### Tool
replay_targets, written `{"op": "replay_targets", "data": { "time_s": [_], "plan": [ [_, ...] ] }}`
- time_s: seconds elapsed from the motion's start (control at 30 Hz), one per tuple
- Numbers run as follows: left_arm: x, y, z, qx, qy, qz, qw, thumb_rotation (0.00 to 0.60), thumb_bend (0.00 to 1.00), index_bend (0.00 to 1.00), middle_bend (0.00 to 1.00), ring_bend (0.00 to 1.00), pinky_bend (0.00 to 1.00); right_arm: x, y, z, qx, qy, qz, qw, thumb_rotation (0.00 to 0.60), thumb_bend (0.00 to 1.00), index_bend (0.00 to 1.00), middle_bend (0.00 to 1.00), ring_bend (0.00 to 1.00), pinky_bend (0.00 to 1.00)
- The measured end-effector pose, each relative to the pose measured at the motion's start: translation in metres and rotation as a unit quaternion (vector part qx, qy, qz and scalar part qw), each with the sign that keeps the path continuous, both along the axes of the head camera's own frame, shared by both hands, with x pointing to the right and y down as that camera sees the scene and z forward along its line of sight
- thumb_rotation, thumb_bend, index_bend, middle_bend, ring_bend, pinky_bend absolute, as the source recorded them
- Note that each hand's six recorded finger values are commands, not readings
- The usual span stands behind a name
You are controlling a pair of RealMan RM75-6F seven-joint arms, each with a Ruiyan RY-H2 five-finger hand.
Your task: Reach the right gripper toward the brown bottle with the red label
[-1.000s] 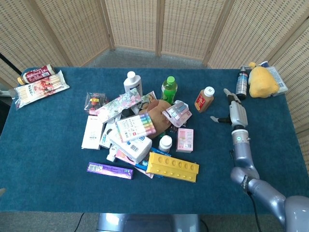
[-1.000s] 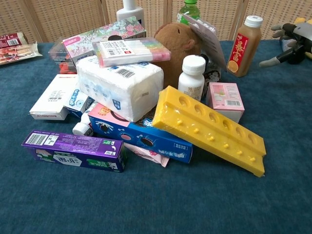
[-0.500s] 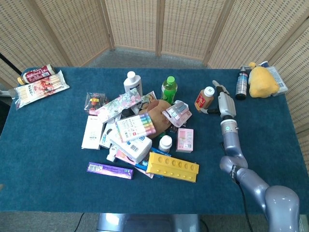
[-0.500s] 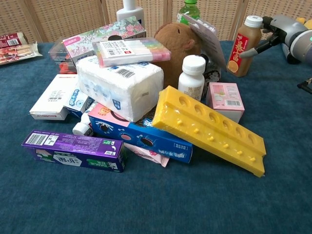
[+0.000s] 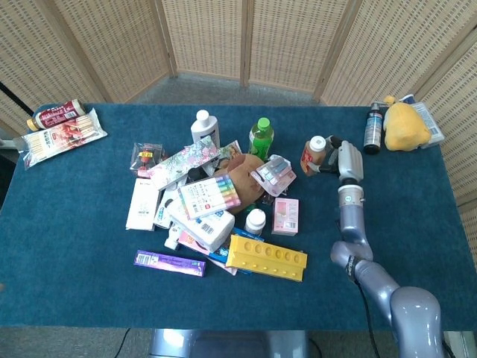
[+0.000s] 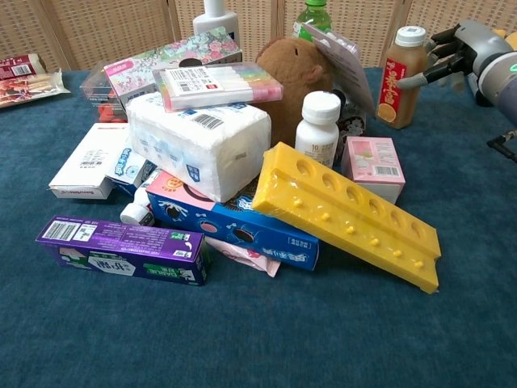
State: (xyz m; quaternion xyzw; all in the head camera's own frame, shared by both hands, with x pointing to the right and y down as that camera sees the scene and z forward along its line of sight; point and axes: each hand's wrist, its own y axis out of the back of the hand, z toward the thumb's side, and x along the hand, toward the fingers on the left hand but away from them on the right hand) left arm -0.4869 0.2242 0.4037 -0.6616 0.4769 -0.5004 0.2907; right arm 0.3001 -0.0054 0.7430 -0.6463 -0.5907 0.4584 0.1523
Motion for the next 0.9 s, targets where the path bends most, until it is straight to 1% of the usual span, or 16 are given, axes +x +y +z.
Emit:
{"op": "replay_targets", "data": {
  "time_s": [0.23, 0.53, 0.73, 0.9],
  "plan": [
    [0.002, 0.000, 0.001, -0.001, 0.004, 0.004, 1.0000, 0.600, 0.00, 0.00, 0.00, 0.00, 0.00, 0.009, -0.009, -0.019, 0.033, 0.003, -0.001, 0.9994, 0.600, 0.00, 0.56, 0.89, 0.78, 0.97],
    [0.002, 0.001, -0.001, -0.001, 0.016, 0.006, 0.9998, 0.600, 0.00, 0.00, 0.00, 0.00, 0.00, 0.010, -0.023, -0.059, 0.078, -0.015, -0.004, 0.9968, 0.600, 0.01, 0.56, 0.89, 0.78, 0.97],
    [0.001, 0.001, -0.003, -0.002, 0.026, 0.005, 0.9996, 0.600, 0.00, 0.00, 0.00, 0.00, 0.00, 0.005, -0.028, -0.099, 0.107, -0.033, -0.008, 0.9937, 0.600, 0.02, 0.56, 0.89, 0.78, 0.97],
    [0.000, 0.000, -0.004, -0.003, 0.032, 0.005, 0.9995, 0.600, 0.00, 0.00, 0.00, 0.00, 0.00, 0.005, -0.032, -0.141, 0.133, -0.039, -0.008, 0.9903, 0.600, 0.02, 0.56, 0.89, 0.78, 0.97]
  ]
}}
